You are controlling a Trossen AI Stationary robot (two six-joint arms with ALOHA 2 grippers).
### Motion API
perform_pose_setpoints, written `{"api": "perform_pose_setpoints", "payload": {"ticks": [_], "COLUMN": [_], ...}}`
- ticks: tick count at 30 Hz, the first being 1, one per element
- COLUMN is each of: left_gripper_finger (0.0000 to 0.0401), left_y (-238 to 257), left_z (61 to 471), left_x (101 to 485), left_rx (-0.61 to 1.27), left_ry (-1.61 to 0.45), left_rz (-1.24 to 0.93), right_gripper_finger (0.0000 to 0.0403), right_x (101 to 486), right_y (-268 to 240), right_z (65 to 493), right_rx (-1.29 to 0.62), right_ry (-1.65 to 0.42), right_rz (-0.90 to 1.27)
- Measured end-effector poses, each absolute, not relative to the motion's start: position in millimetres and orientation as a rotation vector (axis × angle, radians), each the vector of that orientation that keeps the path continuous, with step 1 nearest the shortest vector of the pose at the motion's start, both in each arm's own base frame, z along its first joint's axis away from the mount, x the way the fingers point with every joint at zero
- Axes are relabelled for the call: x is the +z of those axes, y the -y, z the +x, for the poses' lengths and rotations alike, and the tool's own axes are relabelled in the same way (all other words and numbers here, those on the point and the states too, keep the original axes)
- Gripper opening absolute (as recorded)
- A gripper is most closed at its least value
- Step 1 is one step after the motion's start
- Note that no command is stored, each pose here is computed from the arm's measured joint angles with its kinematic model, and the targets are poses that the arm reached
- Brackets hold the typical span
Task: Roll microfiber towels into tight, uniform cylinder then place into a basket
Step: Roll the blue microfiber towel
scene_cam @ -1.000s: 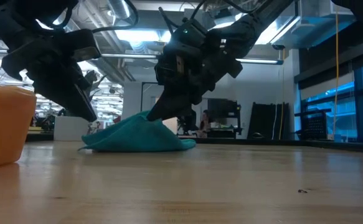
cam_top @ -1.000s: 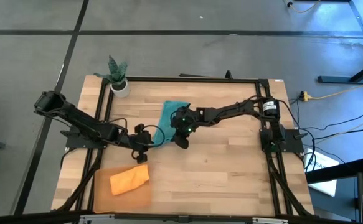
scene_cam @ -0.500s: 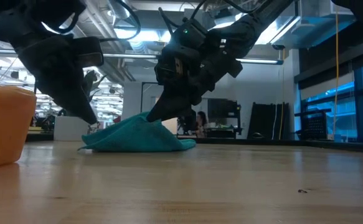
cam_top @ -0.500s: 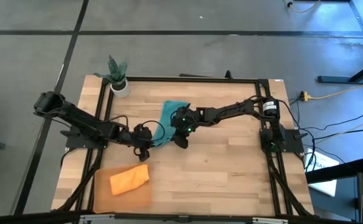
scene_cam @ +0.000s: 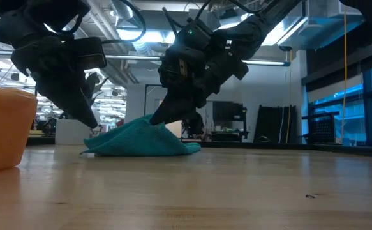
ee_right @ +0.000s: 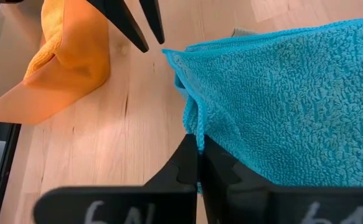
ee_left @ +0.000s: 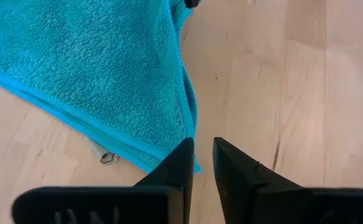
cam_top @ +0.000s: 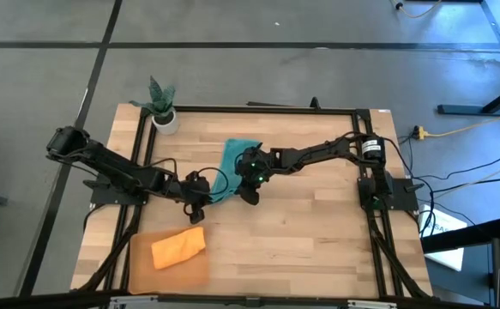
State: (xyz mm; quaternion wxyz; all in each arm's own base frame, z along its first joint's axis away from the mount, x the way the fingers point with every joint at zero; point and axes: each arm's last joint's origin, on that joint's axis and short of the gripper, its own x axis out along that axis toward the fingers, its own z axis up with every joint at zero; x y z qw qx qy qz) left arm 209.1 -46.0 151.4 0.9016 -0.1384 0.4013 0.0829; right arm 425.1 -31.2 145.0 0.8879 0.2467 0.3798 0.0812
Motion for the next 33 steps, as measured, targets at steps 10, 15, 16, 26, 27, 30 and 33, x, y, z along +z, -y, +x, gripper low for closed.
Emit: {"api": "perform_pose_setpoints", "payload": {"ticks": [10,15,16,26,27,30,33], "left_gripper_finger": [0.0045,0.0073,0.0078,0.0091,0.0091,0.0091,0.0090], "left_y": [45.9,45.9,45.7,40.2,40.0,40.0,41.3], "left_z": [209.5,209.7,209.7,215.3,216.3,219.1,223.0], "left_x": [151.7,151.2,151.3,152.3,151.5,148.5,147.2], "left_rx": [0.164,0.170,0.176,0.249,0.262,0.281,0.263], "left_ry": [-0.828,-0.827,-0.825,-0.762,-0.755,-0.747,-0.729], "left_rz": [-0.279,-0.275,-0.272,-0.255,-0.249,-0.241,-0.256], "right_gripper_finger": [0.0004,0.0004,0.0004,0.0004,0.0004,0.0004,0.0004], "right_x": [145.2,146.1,146.4,147.4,147.4,147.6,147.9], "right_y": [31.3,31.4,31.4,32.2,32.2,32.2,32.3], "right_z": [425.3,426.1,426.4,427.6,427.6,427.8,428.1], "right_rx": [0.169,0.172,0.172,0.150,0.150,0.150,0.151], "right_ry": [-0.787,-0.774,-0.769,-0.753,-0.752,-0.750,-0.745], "right_rz": [0.512,0.509,0.508,0.497,0.498,0.498,0.497]}}
